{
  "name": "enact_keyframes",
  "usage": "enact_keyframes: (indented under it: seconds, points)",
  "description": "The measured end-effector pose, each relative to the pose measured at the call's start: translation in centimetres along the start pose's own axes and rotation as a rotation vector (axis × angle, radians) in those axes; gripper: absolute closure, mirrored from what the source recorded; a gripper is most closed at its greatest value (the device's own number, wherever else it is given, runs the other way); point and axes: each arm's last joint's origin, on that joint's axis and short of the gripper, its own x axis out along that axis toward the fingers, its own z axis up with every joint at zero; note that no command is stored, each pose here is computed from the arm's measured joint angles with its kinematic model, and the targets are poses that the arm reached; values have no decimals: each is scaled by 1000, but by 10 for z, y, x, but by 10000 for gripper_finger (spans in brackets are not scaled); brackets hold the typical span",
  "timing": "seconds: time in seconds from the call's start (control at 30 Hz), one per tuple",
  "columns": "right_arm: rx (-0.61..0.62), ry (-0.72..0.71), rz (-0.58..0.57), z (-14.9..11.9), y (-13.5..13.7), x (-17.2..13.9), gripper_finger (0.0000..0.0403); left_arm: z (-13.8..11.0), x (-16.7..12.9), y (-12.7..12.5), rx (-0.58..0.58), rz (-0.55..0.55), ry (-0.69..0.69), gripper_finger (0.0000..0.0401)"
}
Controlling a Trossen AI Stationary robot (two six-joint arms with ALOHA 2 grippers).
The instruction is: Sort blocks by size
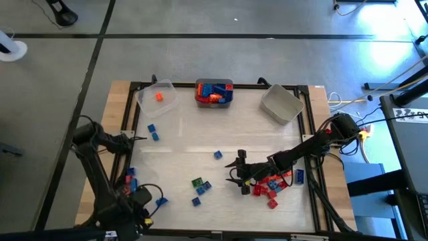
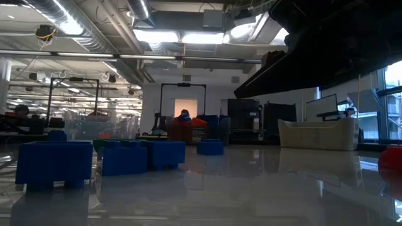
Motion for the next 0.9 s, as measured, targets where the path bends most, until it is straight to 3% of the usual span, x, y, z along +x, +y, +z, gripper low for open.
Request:
enact_keyframes:
  seconds: [0.2, 0.53, 0.9]
  points:
    - [0, 0, 0, 0, 0, 0, 155, -9, 9, -3, -38, 63, 121, 206]
    - [0, -1, 0, 0, 0, 0, 155, -21, 9, -1, -104, 75, 173, 206]
    - [5, -14, 1, 1, 0, 0, 155, -19, 62, 9, -59, 119, 326, 206]
